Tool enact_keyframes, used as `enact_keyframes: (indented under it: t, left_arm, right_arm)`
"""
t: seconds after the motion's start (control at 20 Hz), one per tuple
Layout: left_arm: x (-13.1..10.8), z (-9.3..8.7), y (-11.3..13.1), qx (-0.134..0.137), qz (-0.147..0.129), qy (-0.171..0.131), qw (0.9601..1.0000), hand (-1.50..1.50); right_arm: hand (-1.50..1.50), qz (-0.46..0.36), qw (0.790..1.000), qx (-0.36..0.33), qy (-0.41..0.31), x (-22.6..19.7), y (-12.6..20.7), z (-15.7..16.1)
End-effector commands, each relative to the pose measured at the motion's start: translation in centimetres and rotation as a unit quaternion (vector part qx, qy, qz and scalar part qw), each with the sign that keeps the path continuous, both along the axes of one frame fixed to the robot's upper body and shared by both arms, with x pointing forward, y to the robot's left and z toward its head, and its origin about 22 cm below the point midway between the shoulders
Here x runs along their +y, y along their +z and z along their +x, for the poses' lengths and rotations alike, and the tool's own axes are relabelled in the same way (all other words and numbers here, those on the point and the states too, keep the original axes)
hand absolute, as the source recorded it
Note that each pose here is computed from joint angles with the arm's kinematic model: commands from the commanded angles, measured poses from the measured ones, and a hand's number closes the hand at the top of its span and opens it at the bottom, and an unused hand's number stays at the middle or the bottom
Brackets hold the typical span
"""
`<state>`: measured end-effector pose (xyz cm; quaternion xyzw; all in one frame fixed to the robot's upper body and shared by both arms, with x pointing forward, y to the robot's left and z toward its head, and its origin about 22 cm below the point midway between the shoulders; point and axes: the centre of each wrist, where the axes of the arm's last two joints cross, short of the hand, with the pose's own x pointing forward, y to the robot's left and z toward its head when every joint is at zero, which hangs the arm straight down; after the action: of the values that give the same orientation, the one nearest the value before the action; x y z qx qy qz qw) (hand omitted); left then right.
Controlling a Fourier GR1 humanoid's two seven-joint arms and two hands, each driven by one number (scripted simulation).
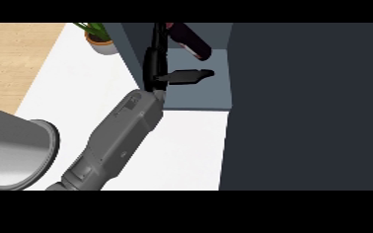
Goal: Pick up the wine, place it into the cabinet and close the cabinet
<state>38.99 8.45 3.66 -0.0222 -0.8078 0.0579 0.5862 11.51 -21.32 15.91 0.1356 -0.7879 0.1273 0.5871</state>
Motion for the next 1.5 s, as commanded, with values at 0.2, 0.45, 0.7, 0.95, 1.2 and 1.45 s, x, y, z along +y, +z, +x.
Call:
enact_keyframes:
  t: [0.2, 0.45, 0.7, 0.95, 1.2, 1.45]
  left_arm:
    - [0.1, -6.1, -1.0, 0.002, -0.037, -0.033, 0.9988, -1.5]
    - [1.3, -10.5, -1.7, 0.002, -0.055, -0.04, 0.9977, -1.5]
    - [0.7, -14.9, -0.5, -0.008, -0.071, -0.044, 0.9965, -1.5]
    - [3.2, -17.9, 0.9, -0.017, -0.067, -0.048, 0.9964, -1.5]
    - [4.3, -19.7, -2.1, -0.005, -0.057, -0.03, 0.9979, -1.5]
    - [6.7, -22.7, -1.3, -0.02, -0.049, -0.019, 0.9984, -1.5]
  right_arm:
    - [-1.5, 0.015, 0.999, -0.039, 0.013, -0.5, 3.0, -3.3]
    - [-1.5, 0.022, 0.999, -0.037, 0.008, -0.5, 3.1, -3.4]
    - [-1.5, 0.016, 0.999, -0.044, 0.01, -0.3, 3.5, -3.3]
    - [1.5, -0.027, 0.998, -0.018, 0.051, 0.0, 3.3, -3.1]
    - [1.5, -0.076, 0.981, -0.003, 0.177, 0.5, 3.7, -3.8]
    - [1.5, -0.067, 0.967, 0.015, 0.247, 2.1, 3.2, -4.4]
